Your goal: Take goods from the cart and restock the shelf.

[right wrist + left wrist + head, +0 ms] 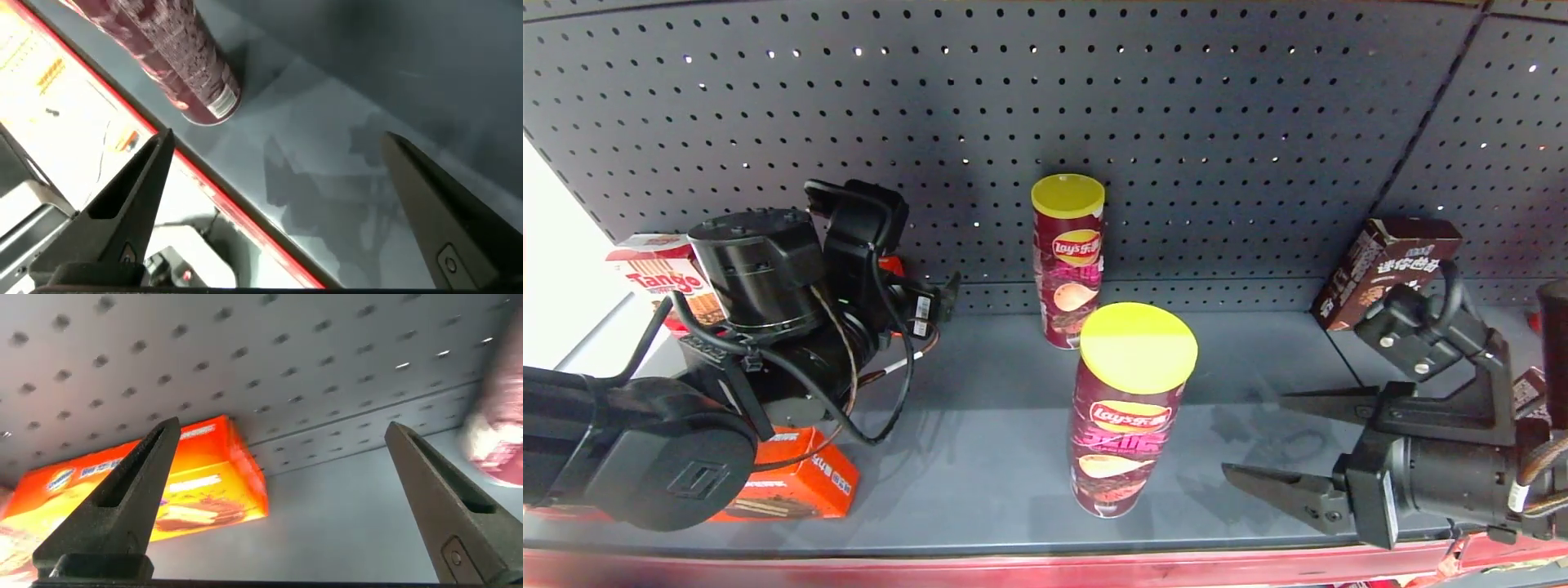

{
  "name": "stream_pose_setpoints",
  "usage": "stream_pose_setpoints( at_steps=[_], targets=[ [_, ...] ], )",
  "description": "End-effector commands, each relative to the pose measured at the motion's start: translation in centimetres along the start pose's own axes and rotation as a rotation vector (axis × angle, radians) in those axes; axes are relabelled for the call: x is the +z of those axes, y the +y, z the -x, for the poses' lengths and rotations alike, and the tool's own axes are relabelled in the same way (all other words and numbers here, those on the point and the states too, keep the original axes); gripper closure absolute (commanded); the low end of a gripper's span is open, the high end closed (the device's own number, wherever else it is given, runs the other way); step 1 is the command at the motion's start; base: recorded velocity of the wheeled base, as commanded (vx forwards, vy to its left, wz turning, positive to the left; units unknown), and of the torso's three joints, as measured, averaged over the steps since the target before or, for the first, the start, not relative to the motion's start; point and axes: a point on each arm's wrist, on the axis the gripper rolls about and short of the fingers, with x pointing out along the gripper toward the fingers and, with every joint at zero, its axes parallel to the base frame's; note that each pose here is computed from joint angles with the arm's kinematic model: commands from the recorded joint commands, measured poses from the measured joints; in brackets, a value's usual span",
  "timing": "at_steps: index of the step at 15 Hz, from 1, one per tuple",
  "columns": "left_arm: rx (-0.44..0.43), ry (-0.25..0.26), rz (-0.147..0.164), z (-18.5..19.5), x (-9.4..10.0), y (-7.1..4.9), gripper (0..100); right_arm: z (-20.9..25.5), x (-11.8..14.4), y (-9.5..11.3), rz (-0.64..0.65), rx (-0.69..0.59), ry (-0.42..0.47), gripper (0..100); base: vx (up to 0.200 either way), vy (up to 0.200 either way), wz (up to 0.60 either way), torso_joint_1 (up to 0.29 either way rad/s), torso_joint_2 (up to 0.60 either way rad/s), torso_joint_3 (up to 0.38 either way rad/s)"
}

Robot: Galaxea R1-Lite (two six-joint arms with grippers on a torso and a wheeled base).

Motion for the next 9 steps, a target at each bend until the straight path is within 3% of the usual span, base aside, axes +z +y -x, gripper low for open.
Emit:
stream_pose_setpoints(
  at_steps=[1,9],
  targets=[
    [0.009,-0.004,0.002,0.0,0.1,0.2,0,-1.2,-0.4,0.0,-0.002,0.004,0.044,0,0.000,0.000,0.00,0.000,0.00,0.000],
    [0.024,-0.014,0.007,0.1,0.4,0.8,0,-3.6,-1.0,-0.5,-0.011,-0.061,0.099,0,0.000,0.000,0.00,0.000,0.00,0.000]
  ],
)
